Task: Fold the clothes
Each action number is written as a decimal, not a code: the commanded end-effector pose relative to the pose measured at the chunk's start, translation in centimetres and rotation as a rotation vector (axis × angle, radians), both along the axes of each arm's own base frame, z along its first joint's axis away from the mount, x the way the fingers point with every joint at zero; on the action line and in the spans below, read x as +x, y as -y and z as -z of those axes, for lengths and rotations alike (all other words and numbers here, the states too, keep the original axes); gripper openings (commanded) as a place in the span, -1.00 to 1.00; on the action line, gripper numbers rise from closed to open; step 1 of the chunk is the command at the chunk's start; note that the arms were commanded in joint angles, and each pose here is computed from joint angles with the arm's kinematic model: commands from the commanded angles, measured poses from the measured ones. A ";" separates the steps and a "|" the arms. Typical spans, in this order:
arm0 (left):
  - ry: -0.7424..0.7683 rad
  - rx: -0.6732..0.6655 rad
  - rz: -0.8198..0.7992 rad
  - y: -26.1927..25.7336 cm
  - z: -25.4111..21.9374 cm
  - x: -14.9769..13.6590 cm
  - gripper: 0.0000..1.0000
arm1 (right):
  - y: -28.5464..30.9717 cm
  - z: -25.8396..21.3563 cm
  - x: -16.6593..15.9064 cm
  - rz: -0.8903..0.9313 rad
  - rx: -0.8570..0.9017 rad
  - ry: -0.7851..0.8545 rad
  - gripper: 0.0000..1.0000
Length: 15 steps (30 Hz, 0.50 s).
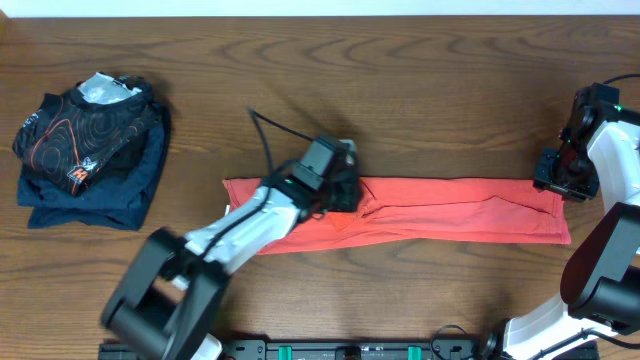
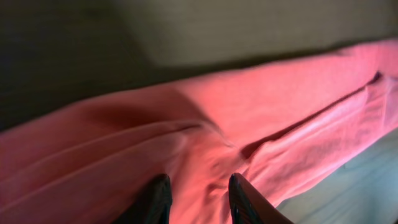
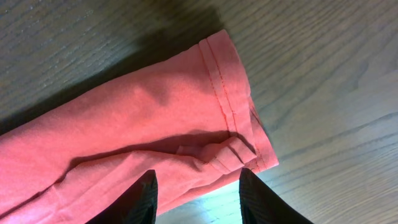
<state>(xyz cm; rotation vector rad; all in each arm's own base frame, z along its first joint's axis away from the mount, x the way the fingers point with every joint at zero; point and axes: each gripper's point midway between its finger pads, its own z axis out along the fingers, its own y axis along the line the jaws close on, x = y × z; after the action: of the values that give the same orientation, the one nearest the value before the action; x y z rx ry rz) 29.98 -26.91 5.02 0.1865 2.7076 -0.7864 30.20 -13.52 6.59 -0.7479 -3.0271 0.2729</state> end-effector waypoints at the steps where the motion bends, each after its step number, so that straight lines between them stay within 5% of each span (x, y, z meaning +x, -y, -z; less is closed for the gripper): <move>1: 0.137 0.029 -0.089 -3.8 -4.7 2.5 -0.35 | 0.3 -0.3 -0.2 0.019 -0.004 0.010 -0.18; 6: 0.122 0.086 -0.180 -7.6 -5.7 2.5 -0.42 | 0.3 -0.3 -0.1 0.019 -0.005 0.012 -0.18; 15: -0.126 0.215 -0.205 -9.4 1.6 -0.9 -0.46 | 0.1 -0.2 -0.2 0.019 0.009 0.012 -0.18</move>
<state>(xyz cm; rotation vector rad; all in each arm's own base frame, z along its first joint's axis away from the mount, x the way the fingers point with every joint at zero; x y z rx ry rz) 29.93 -18.38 5.71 -0.0561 2.7998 -0.5256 30.20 -13.48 6.56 -0.7479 -3.0272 0.2692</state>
